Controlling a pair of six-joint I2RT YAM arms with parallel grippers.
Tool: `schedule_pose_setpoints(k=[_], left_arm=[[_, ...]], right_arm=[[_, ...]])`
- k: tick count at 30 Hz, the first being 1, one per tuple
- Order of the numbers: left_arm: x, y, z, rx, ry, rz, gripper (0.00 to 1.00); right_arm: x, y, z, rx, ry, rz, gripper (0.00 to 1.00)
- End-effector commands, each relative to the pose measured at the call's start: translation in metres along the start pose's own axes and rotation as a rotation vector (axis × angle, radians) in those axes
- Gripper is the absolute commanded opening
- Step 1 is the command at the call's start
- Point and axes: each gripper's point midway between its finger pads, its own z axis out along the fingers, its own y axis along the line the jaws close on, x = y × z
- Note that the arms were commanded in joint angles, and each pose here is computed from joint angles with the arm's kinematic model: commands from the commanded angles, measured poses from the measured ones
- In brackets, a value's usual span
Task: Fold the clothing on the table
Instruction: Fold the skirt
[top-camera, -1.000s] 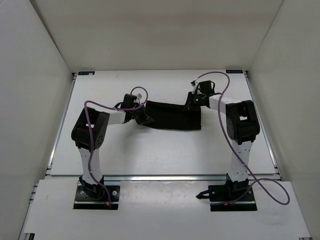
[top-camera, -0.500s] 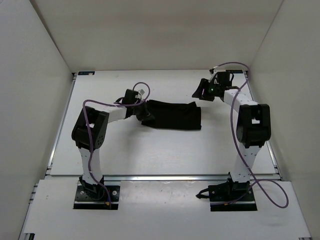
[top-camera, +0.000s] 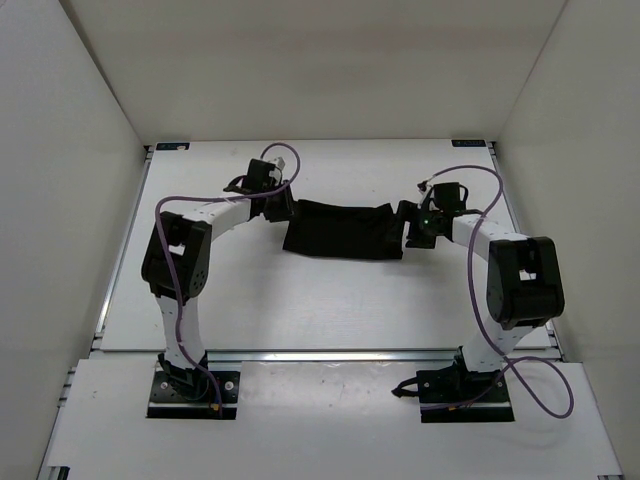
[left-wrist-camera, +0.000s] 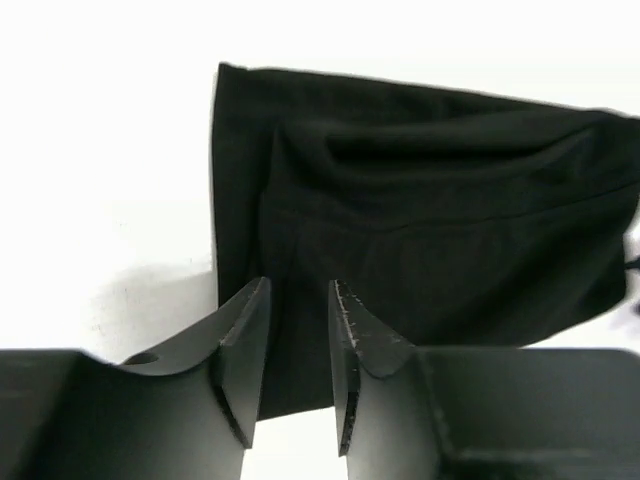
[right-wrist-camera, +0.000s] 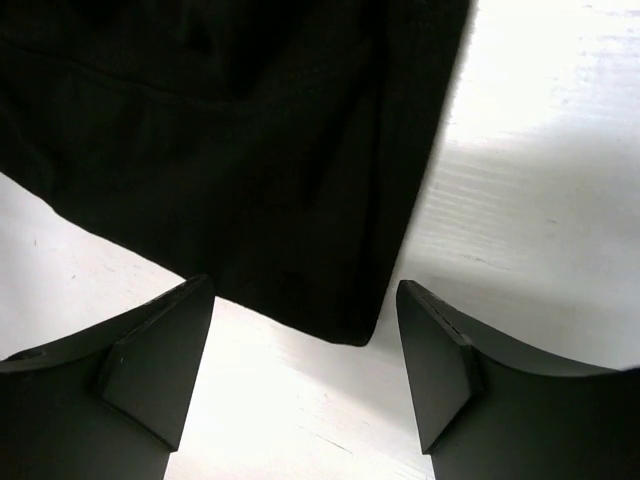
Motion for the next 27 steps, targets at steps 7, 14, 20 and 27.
schedule_pose_setpoints(k=[7, 14, 20, 27], left_arm=[[0.026, 0.018, -0.009, -0.104, 0.034, 0.081, 0.41], [0.036, 0.027, -0.007, -0.101, 0.072, 0.077, 0.43], [0.055, 0.02, 0.003, -0.107, 0.132, 0.103, 0.35], [0.069, 0.01, 0.006, -0.075, 0.169, 0.1, 0.17]], right_arm=[[-0.011, -0.006, 0.021, 0.049, 0.006, -0.064, 0.68], [-0.005, -0.015, 0.036, 0.099, 0.062, -0.076, 0.54], [-0.008, -0.019, 0.041, 0.112, 0.07, -0.073, 0.25], [-0.032, -0.021, 0.029, 0.164, 0.05, -0.119, 0.0]])
